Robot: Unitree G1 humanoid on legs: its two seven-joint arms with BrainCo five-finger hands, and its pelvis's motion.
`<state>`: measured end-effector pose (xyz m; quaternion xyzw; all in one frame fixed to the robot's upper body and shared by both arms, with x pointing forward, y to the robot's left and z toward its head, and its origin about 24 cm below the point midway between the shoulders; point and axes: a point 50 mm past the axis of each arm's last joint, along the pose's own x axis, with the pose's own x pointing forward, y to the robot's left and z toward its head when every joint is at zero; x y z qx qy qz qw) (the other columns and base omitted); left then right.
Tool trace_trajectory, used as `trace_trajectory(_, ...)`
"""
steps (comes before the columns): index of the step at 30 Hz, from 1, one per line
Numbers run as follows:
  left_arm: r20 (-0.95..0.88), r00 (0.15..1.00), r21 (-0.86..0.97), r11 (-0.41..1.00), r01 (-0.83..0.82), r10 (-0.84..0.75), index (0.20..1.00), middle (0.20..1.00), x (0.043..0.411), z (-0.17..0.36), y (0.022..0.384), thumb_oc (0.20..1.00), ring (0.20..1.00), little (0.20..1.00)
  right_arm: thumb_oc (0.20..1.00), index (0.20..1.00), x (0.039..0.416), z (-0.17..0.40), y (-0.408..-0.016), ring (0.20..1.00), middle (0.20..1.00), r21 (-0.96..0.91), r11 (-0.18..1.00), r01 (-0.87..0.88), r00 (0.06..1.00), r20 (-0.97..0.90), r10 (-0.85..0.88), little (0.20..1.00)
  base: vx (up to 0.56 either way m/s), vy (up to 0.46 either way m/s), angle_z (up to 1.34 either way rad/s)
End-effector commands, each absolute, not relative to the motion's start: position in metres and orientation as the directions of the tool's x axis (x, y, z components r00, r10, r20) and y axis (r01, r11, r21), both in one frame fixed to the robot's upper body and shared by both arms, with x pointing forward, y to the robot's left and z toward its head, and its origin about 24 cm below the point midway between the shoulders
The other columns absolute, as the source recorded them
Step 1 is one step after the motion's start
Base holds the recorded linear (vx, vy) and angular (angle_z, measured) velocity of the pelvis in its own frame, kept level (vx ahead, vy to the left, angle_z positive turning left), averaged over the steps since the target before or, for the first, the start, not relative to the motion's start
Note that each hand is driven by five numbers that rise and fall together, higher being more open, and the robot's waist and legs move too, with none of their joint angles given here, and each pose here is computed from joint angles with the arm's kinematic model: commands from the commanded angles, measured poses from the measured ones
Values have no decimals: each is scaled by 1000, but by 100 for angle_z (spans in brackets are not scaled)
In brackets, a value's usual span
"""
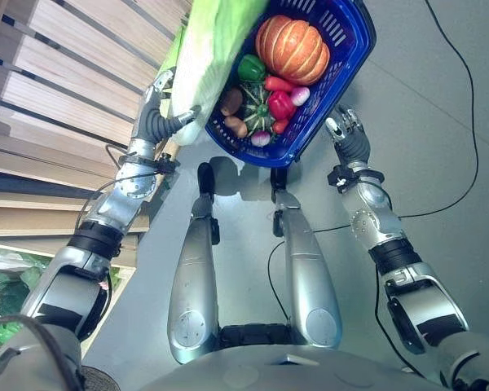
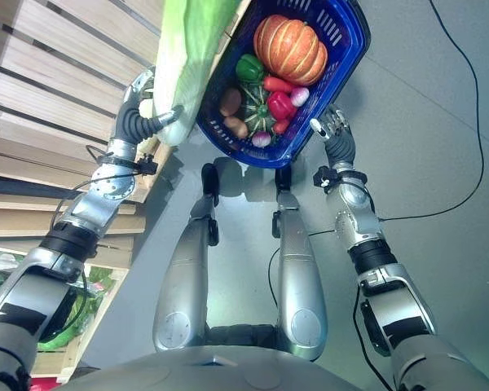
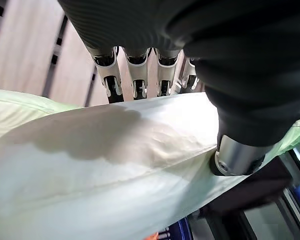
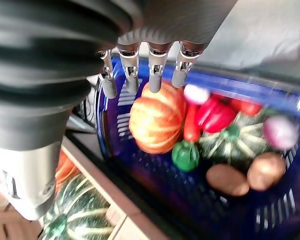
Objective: Pick up fruits and vegetables into the basket
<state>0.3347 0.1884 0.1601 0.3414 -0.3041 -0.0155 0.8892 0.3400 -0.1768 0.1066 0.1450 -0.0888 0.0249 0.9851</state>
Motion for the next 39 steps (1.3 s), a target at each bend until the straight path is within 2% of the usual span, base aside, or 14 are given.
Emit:
trace_trajectory(1, 637, 684, 616, 768, -175, -355, 200, 200, 321, 183, 164, 200, 200, 200, 1000, 1000, 329, 125, -174, 1000, 1000, 266, 947, -178, 955, 280, 101, 1000, 0, -5, -3)
trace_trajectory(11, 609, 635, 683, 721, -115, -476, 200, 200, 313, 187, 145, 200, 200, 200, 1000, 1000, 323, 142, -151, 1000, 1000, 235, 926, -296, 916, 346, 205, 1000, 0, -1, 0)
trace_trajectory(24, 522, 572, 743, 667, 60, -633, 200, 200, 303, 182, 116, 200, 200, 200, 1000, 1000, 316, 161, -130, 1000, 1000, 232, 869, -438, 855, 407, 323, 1000, 0, 0, 0)
trace_trajectory(39, 463, 535, 776, 615, 140, -707, 200, 200, 298, 179, 101, 200, 200, 200, 1000, 1000, 311, 167, -117, 1000, 1000, 303, 751, -587, 784, 443, 435, 1000, 0, 0, 0)
